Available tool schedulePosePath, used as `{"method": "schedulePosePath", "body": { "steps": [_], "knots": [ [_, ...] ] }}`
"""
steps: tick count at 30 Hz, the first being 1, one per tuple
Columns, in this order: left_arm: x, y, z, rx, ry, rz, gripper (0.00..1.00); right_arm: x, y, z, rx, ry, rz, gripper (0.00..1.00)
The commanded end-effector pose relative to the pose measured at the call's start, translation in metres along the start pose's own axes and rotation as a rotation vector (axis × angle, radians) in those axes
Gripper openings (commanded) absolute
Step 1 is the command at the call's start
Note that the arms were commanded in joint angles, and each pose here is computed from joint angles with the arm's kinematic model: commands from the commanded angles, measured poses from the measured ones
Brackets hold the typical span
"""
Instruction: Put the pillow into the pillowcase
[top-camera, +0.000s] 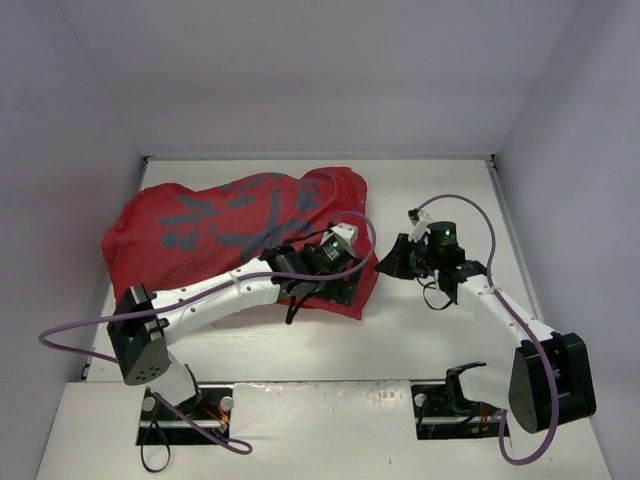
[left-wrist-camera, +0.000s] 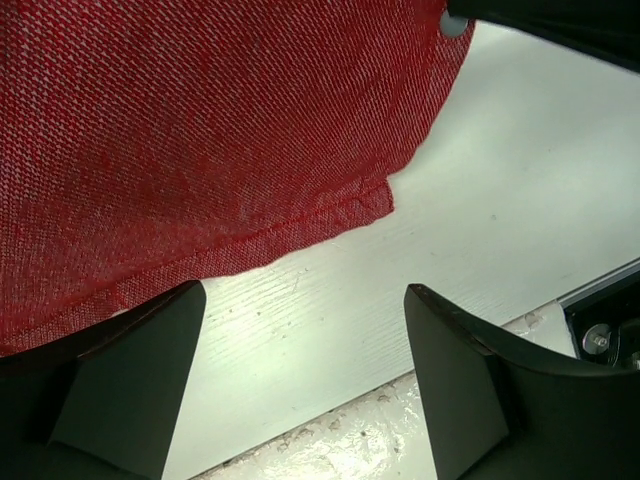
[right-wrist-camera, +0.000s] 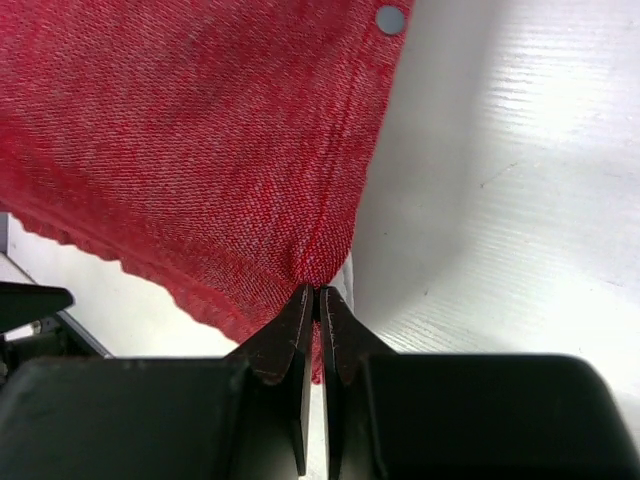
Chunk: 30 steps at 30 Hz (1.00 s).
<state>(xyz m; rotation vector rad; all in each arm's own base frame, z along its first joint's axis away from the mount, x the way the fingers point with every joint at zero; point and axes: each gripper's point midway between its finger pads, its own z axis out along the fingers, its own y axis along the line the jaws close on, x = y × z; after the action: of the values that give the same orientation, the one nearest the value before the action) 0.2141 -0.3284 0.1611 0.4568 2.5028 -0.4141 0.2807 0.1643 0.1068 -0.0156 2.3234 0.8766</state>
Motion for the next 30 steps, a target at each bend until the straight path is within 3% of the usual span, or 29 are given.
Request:
{"method": "schedulePosePath", "body": {
  "steps": [1,4,6,7,8,11,18,20,21,26,27,29,30],
  "knots": [
    [-0.043,-0.005,-0.036,0.023,-0.174,-0.04,0.77,-0.07,0.047,-0.022,-0.106,-0.172,-0.107,0.0],
    [-0.054,0.017,-0.059,-0.014,-0.244,-0.052,0.77,-0.122,0.066,-0.045,-0.053,-0.297,-0.163,0.0],
    [-0.047,0.041,-0.07,-0.051,-0.25,-0.093,0.77,-0.132,0.036,-0.046,0.088,-0.331,-0.14,0.0],
    [-0.042,0.065,-0.075,-0.088,-0.25,-0.154,0.77,-0.126,-0.002,-0.041,0.228,-0.323,-0.065,0.0],
    [-0.038,0.079,-0.078,-0.113,-0.25,-0.195,0.77,-0.125,-0.016,-0.042,0.25,-0.321,-0.02,0.0],
    [-0.03,0.123,-0.094,-0.158,-0.285,-0.344,0.77,-0.115,-0.023,-0.032,0.209,-0.273,0.049,0.0],
    [-0.024,0.184,-0.13,-0.308,-0.351,-0.41,0.77,-0.124,-0.003,-0.021,0.145,-0.244,-0.046,0.02],
    [-0.023,0.199,-0.133,-0.338,-0.355,-0.434,0.77,-0.124,0.001,-0.019,0.125,-0.232,-0.062,0.25],
    [-0.02,0.204,-0.132,-0.353,-0.345,-0.442,0.77,-0.122,0.0,-0.018,0.124,-0.224,-0.054,0.47],
    [-0.014,0.245,-0.15,-0.474,-0.349,-0.489,0.77,-0.089,0.001,-0.014,0.059,-0.148,-0.101,0.67],
    [-0.01,0.252,-0.152,-0.496,-0.338,-0.498,0.77,-0.086,0.004,-0.011,0.03,-0.127,-0.123,0.75],
    [-0.007,0.26,-0.154,-0.511,-0.319,-0.512,0.77,-0.093,0.019,-0.01,-0.014,-0.125,-0.152,0.82],
    [-0.004,0.269,-0.156,-0.532,-0.31,-0.538,0.77,-0.098,0.025,-0.009,-0.022,-0.133,-0.183,0.9]
  ]
}}
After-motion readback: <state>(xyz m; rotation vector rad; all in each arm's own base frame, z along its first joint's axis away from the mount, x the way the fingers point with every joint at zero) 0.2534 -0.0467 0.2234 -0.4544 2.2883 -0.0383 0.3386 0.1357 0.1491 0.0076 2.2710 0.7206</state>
